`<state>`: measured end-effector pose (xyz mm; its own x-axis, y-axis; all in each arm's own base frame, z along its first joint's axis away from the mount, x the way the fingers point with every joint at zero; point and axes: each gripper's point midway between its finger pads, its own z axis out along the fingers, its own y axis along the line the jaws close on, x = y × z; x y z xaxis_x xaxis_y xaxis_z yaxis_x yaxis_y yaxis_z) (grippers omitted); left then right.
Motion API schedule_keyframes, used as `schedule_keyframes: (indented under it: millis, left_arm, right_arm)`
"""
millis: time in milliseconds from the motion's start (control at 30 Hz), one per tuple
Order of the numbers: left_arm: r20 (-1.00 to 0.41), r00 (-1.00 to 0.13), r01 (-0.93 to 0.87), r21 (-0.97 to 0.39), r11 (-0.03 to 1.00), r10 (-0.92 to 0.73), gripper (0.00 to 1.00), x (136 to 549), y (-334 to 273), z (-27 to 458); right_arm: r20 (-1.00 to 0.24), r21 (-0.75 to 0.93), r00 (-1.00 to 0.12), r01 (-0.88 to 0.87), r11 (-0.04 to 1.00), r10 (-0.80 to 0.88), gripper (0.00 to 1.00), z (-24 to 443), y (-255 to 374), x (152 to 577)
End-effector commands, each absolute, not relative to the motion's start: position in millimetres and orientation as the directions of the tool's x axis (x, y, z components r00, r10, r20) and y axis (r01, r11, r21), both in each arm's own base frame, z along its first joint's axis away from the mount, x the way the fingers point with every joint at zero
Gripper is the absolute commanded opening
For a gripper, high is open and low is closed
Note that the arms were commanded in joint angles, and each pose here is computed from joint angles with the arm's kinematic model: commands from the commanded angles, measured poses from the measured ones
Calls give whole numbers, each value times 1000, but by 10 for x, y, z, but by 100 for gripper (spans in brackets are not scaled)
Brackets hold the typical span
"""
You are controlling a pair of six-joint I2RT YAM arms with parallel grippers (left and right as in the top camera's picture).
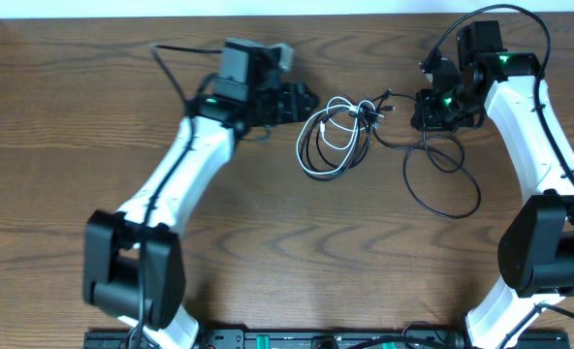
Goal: Untangle cables
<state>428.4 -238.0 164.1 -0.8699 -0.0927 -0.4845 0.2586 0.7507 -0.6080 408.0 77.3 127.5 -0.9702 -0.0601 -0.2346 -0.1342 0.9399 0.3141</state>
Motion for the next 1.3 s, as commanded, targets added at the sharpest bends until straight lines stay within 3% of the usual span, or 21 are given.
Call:
schedule_keyframes:
  millis: [0,267,467,600,833,900,1133,1267]
  left_arm:
    - [-392,-911,183,-668,721,-131,55,4273,-2721,1360]
    - [-380,-911,147,-659,738,-157,55,4374,-3127,805]
    - [-460,-871,201,-654,729,-173,54,4524,-3367,627]
    - [-480,-856,202,-654,729,-193,46,4579,-3452,508]
    - [-449,-874,150,-614,775,-187,20,4525,-3386,245]
    - [-457,-871,158,-605,780,-178,8,4532,-3369,238]
    - [-438,-890,208,-640,740,-129,8,4469,-3325,469]
    - [-423,-898,202,-642,739,-122,7,4361,-3073,975]
  right_arm:
    - [-248,309,-967,-140,941,-63,1,1316,796,4098]
    - [-251,303,-966,-140,943,-62,1,1314,787,4107]
    - [-255,303,-965,-141,943,-62,1,1317,788,4117]
    - [-255,303,-965,-141,943,-62,1,1317,787,4117]
    - [-257,296,-964,-140,945,-63,1,1314,775,4123]
    - [-259,295,-964,-141,945,-63,1,1315,774,4128]
    - [-236,237,-971,-84,968,-27,1,1209,652,4125]
    - [-214,243,-977,-52,969,1,1,1102,649,4131]
